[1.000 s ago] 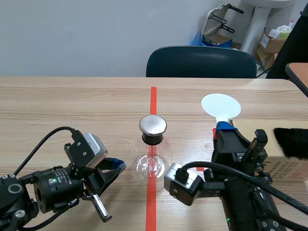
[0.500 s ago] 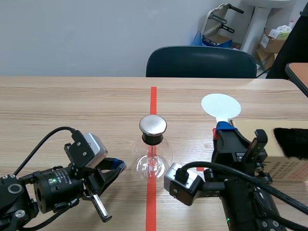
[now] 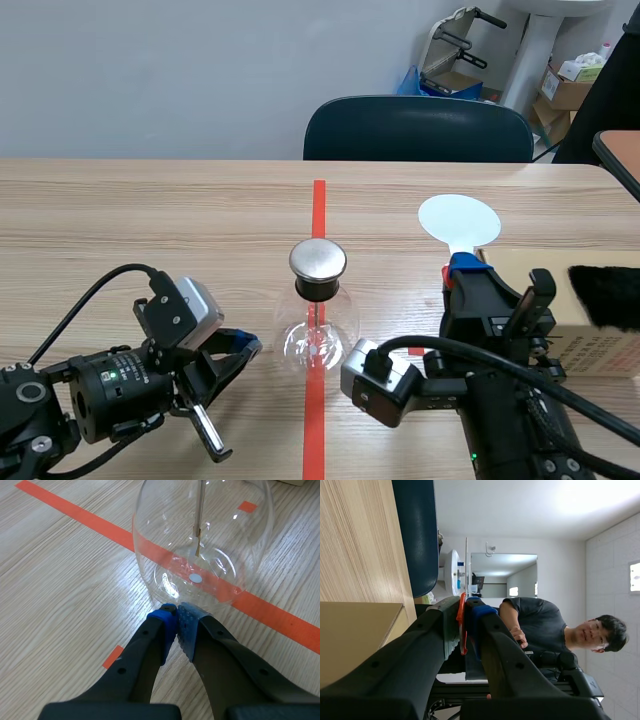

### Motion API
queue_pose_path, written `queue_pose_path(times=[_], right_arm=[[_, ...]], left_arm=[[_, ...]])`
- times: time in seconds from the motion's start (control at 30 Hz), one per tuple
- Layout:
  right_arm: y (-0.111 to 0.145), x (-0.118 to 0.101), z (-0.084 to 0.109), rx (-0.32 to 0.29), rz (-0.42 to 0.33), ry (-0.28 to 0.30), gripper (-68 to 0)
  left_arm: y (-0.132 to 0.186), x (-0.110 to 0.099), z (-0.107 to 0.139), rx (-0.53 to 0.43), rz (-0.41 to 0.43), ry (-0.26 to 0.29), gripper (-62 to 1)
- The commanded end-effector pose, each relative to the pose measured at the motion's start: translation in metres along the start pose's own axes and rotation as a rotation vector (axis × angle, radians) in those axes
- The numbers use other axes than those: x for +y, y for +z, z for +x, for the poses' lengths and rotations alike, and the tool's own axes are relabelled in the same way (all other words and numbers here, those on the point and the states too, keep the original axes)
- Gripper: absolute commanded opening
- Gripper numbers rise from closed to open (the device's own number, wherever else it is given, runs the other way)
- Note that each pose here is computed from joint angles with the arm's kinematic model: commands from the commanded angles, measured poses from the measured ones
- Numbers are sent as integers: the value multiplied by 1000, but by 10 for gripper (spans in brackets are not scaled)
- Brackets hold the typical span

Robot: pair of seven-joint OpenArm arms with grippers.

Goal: Do the electroscope experiment

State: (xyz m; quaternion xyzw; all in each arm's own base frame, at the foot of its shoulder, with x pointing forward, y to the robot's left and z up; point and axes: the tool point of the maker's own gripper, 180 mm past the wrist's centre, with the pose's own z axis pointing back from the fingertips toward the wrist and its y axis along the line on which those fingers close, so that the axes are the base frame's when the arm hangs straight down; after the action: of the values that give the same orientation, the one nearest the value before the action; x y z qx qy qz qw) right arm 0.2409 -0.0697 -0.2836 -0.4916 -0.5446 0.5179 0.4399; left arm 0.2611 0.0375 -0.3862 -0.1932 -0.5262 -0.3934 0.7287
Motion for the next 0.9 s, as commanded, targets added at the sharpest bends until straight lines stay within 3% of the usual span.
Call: queue_pose_path(times=[0.0,0.63,0.87], right_arm=[[-6,-7,-4,11,-31,-1,-665],[-6,-7,-2,3,-31,-1,-665],[-5,-7,14,-90,-31,1,-665]], left_arm=[[-3,2,13,-42,6,0,-569],[-3,2,13,-42,6,0,-569],[-3,2,13,-42,6,0,-569]])
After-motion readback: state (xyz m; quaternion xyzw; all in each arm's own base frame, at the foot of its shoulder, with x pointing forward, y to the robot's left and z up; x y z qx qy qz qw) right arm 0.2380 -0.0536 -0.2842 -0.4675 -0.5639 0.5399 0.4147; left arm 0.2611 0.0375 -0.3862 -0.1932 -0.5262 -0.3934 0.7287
